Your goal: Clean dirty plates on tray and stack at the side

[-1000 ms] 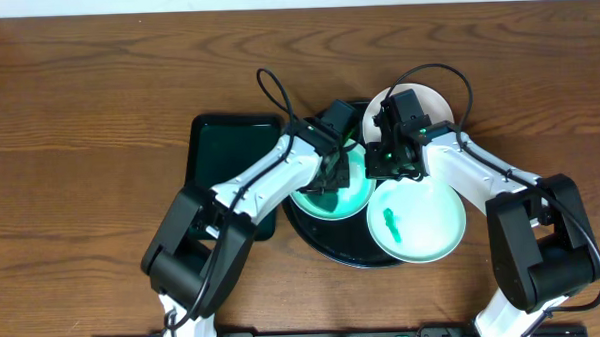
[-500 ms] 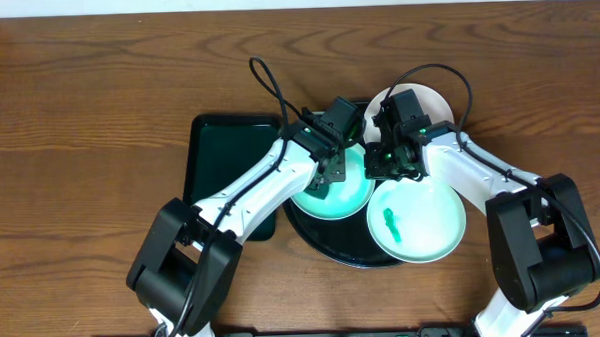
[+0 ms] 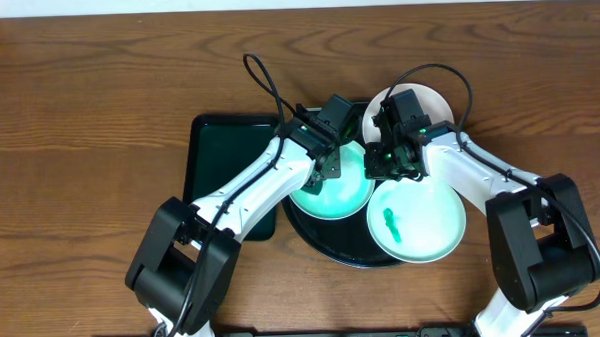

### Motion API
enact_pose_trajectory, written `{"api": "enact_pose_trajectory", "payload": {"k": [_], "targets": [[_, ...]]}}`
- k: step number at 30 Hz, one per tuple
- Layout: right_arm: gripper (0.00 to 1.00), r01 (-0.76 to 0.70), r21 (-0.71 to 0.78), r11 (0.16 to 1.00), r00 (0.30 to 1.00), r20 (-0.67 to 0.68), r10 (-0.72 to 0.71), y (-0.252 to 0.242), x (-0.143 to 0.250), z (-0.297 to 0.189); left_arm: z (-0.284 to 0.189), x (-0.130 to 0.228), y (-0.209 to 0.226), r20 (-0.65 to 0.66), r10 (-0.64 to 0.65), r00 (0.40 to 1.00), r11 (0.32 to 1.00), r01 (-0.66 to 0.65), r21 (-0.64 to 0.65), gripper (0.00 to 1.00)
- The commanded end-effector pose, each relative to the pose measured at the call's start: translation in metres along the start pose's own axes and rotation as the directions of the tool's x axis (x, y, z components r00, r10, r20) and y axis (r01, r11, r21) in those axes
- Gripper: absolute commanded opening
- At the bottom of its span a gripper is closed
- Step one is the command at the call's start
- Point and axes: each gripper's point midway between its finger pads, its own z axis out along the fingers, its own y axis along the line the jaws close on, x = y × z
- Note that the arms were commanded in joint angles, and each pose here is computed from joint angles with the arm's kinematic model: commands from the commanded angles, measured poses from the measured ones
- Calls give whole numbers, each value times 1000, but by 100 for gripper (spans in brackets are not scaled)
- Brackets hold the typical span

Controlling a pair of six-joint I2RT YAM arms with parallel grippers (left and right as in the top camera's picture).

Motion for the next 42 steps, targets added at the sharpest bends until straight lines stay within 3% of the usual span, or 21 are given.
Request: {"api": "enact_pose_trajectory", "payload": {"k": [1,12,19,23,25,33,42], "targets": [[1,12,-8,1000,1000,-9,-12,3,3,2,8,2,9,-3,-1,1000,999,1,-43,8],[1,12,-8,1000,1000,-9,-12,3,3,2,47,23,14,-102,12,995,995,-22,-97,9],[1,12,-8,1000,1000,-9,-12,3,3,2,50,52,-22,-265,22,964,995,5,102,12],[1,12,-8,1000,1000,-9,-12,3,3,2,36,64,-62,-334,117,935,941,3,339,8],[1,12,-8,1000,1000,-9,-12,3,3,2,32,64,-69,-340,125,932,927,13,376,7],[1,12,-8,1000,1000,-9,-12,3,3,2,-6,35,-80,-231,123,965,899,-9,439,7],[1,12,-8,1000,1000,-9,-12,3,3,2,-21,-14,-34,13,46,999,977,-47,209,8]]}}
